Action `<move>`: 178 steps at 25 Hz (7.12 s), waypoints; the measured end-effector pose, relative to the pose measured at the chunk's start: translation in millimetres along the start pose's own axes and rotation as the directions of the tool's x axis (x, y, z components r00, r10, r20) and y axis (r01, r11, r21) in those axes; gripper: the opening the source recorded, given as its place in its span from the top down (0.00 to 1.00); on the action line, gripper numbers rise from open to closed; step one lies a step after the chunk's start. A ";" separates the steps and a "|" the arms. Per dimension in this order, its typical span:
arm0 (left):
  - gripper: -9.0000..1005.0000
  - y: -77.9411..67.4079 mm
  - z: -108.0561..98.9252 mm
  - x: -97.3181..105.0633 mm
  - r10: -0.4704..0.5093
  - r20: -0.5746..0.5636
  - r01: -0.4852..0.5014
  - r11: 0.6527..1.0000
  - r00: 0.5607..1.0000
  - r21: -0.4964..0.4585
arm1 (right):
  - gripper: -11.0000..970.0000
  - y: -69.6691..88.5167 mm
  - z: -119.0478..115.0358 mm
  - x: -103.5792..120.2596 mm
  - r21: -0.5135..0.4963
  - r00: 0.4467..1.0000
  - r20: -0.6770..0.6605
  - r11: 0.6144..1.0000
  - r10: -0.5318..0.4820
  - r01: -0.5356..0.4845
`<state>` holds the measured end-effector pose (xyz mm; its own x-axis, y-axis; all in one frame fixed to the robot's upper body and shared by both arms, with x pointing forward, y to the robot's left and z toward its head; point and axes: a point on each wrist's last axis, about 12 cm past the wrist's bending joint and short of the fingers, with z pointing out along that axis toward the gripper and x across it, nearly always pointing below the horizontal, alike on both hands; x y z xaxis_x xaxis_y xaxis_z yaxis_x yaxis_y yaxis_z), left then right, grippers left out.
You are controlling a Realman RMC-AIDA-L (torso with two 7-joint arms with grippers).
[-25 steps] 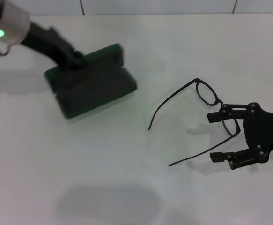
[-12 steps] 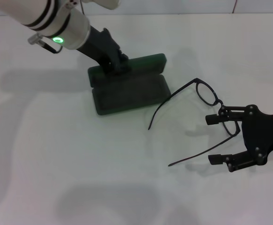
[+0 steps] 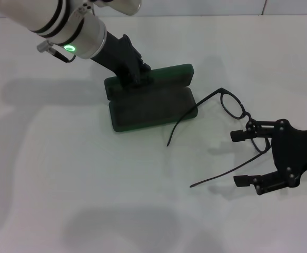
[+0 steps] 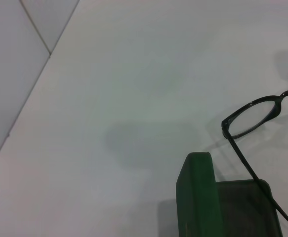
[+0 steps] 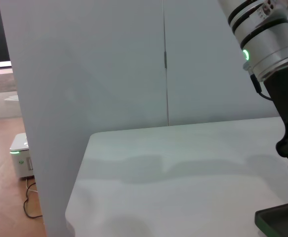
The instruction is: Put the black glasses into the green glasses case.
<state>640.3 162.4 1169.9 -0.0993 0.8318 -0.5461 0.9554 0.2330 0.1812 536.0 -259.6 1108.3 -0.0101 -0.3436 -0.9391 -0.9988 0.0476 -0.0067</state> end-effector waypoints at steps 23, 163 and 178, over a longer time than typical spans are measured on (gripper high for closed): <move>0.60 -8.8 -21.1 11.1 -0.060 0.137 0.063 0.998 0.989 -0.024 | 0.10 0.1 -3.6 -0.9 0.000 1.000 0.006 1.000 -0.001 0.001; 0.12 -126.8 -7.0 154.8 -0.471 0.426 0.290 0.858 0.772 0.424 | 0.92 -87.1 22.3 -78.6 0.194 0.836 0.224 0.818 0.501 -0.542; 0.25 -120.3 12.3 101.6 -0.434 0.573 0.116 0.854 0.695 0.507 | 0.92 -73.2 19.6 -64.7 0.153 0.863 0.367 0.892 0.349 -0.426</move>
<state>518.6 212.7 1082.6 -0.3249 0.1884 -0.9268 0.9455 0.0401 -0.3232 610.7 -222.5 1162.8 -0.3399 0.0640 -0.9383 -0.8792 0.3324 0.3412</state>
